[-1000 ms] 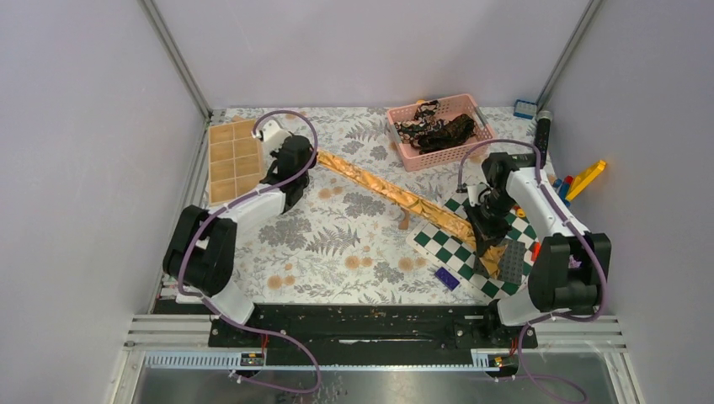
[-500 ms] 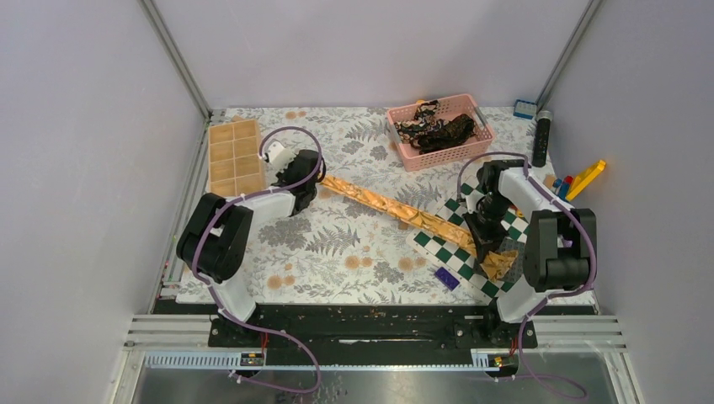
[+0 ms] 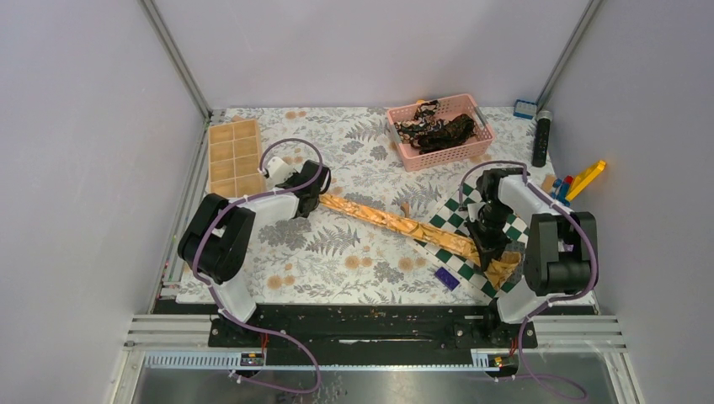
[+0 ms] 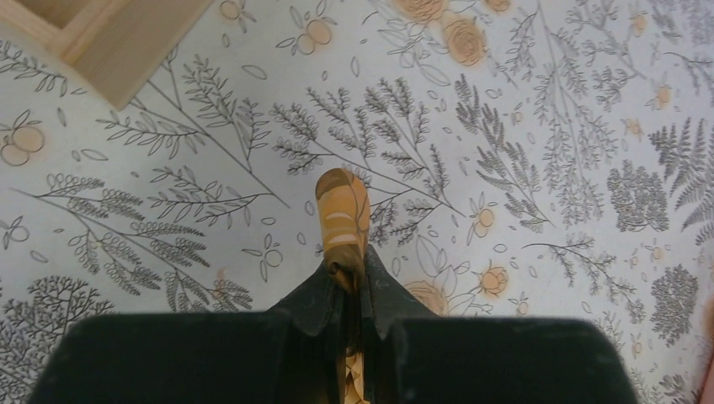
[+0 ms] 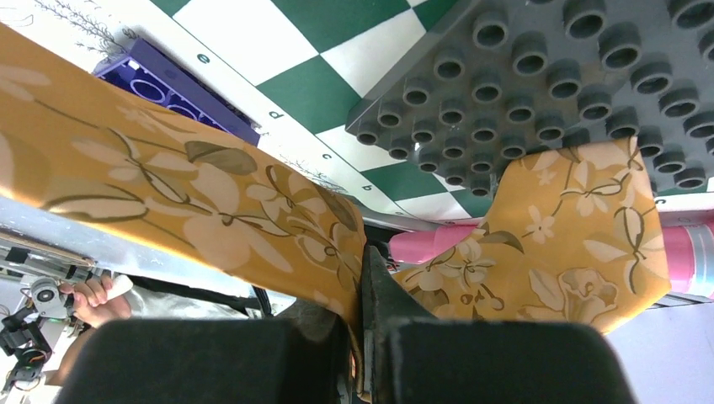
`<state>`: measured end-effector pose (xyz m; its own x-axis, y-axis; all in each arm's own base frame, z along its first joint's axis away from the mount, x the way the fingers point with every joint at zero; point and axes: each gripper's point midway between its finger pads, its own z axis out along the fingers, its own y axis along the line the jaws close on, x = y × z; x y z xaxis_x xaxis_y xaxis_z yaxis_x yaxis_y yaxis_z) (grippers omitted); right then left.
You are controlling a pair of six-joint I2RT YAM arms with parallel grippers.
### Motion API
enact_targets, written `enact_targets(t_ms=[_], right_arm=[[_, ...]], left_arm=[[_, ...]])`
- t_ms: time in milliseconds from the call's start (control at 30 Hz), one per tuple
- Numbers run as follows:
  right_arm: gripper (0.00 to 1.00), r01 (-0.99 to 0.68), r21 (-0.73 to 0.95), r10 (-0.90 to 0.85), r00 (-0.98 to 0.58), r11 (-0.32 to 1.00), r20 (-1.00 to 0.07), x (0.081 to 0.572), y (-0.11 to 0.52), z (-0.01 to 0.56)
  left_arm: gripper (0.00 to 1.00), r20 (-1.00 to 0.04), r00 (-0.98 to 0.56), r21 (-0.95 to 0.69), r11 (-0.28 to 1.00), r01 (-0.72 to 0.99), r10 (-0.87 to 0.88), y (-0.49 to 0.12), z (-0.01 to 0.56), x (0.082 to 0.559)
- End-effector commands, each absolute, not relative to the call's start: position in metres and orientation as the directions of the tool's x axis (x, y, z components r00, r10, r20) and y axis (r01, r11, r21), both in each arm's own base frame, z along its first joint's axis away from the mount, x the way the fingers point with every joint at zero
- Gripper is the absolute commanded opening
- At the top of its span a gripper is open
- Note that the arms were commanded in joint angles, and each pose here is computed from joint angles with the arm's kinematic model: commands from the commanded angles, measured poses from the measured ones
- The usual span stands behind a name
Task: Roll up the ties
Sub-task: Flatten out the tie at the center of the board.
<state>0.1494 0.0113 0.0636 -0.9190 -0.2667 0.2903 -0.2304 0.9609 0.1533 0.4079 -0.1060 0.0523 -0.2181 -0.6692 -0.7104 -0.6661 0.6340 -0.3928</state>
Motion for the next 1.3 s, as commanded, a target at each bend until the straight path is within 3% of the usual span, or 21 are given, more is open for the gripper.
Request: enact_targets(t_ms=[0, 433, 533, 567, 600, 633, 767, 867, 1033, 1267], right_arm=[[0.0, -0.231, 0.091, -0.248, -0.921, 0.969, 0.301, 0.135, -0.001, 0.075], [0.03, -0.243, 0.034, -0.241, -0.92, 0.969, 0.309, 0.118, -0.011, 0.077], [0.19, -0.244, -0.018, -0.228, -0.927, 0.97, 0.297, 0.122, -0.018, 0.08], [0.28, -0.246, -0.029, -0.227, -0.929, 0.969, 0.292, 0.123, -0.02, 0.08], [0.44, -0.248, -0.041, -0.226, -0.931, 0.968, 0.287, 0.124, -0.022, 0.081], [0.55, -0.246, -0.045, -0.224, -0.933, 0.968, 0.282, 0.125, -0.022, 0.082], [0.74, -0.237, -0.039, -0.218, -0.937, 0.971, 0.272, 0.133, -0.02, 0.087], [0.82, -0.24, -0.087, -0.213, -0.946, 0.967, 0.243, 0.148, -0.027, 0.101], [0.88, -0.192, -0.159, -0.191, -0.981, 0.968, 0.022, 0.198, -0.029, 0.141], [0.95, 0.004, -0.041, -0.015, -0.889, 0.999, -0.458, 0.278, 0.0, 0.2]], left_arm=[[0.0, -0.699, -0.173, -0.406, 0.584, -0.703, -0.694, -0.097, 0.061, 0.403], [0.0, -0.633, -0.252, -0.383, 0.579, -0.72, -0.732, -0.109, 0.037, 0.386], [0.06, -0.624, -0.264, -0.377, 0.58, -0.722, -0.735, -0.11, 0.032, 0.384], [0.1, -0.62, -0.27, -0.376, 0.581, -0.722, -0.737, -0.111, 0.031, 0.384], [0.14, -0.616, -0.272, -0.378, 0.58, -0.721, -0.739, -0.112, 0.031, 0.384], [0.18, -0.613, -0.275, -0.379, 0.581, -0.72, -0.741, -0.113, 0.031, 0.384], [0.39, -0.603, -0.285, -0.381, 0.583, -0.718, -0.745, -0.116, 0.032, 0.384], [0.58, -0.596, -0.293, -0.379, 0.584, -0.718, -0.747, -0.116, 0.033, 0.383], [0.82, -0.587, -0.29, -0.387, 0.576, -0.72, -0.756, -0.112, 0.045, 0.381], [0.87, -0.598, -0.262, -0.415, 0.572, -0.707, -0.758, -0.093, 0.079, 0.377]])
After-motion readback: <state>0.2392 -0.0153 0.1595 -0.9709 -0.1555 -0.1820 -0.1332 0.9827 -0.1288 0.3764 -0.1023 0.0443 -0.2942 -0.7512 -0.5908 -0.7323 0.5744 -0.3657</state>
